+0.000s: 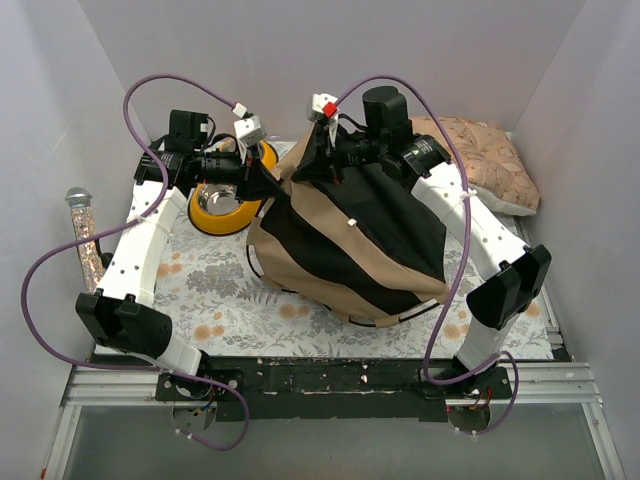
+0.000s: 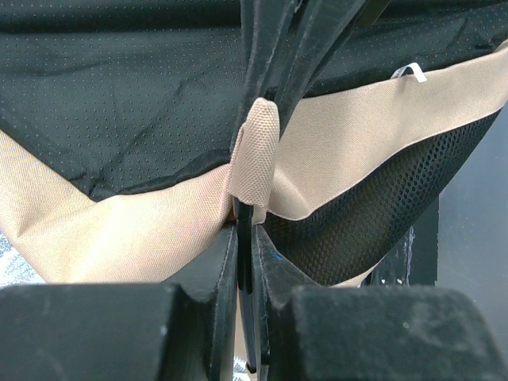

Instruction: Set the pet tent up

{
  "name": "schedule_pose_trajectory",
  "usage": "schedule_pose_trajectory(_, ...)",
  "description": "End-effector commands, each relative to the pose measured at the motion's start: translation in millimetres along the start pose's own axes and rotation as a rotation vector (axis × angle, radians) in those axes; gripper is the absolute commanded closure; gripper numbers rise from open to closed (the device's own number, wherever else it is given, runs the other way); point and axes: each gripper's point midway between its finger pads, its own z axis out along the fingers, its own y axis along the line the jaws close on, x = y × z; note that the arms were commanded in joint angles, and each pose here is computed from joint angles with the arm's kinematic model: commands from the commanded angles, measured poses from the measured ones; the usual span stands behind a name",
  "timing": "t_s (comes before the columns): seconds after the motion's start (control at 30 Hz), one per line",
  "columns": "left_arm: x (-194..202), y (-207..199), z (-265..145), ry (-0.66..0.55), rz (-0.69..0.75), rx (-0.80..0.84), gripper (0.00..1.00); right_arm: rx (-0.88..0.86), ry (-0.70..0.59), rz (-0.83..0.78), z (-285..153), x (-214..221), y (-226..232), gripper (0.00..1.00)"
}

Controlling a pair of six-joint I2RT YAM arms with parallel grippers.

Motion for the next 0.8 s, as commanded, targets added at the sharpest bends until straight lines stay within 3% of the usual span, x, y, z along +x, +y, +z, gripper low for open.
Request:
schedule_pose_trajectory(0.0, 25.1, -3.1, 4.5, 0.084, -0.106, 0.004, 1.00, -0.026, 0.024, -0.083, -0.7, -7.9, 15.2, 0.99)
schedule_pose_trajectory(0.33, 22.6, -8.0, 1.6, 0.073, -0.051, 0.011, 1.00, -0.027, 0.148, -0.059, 13.2, 27.3, 13.1, 0.99)
schedule_pose_trajectory(0.5, 25.7, -6.6, 1.6, 0.089, -0.023, -0.002, 1.00, -0.035, 0.125, -0.043, 15.8, 14.1, 14.3, 0.99)
schedule_pose_trajectory(0.77, 11.5, -14.1, -3.6, 0.028, 0.061, -0.025, 1.00, -0.048, 0.255, 0.012, 17.2, 58.7, 17.1, 0.99)
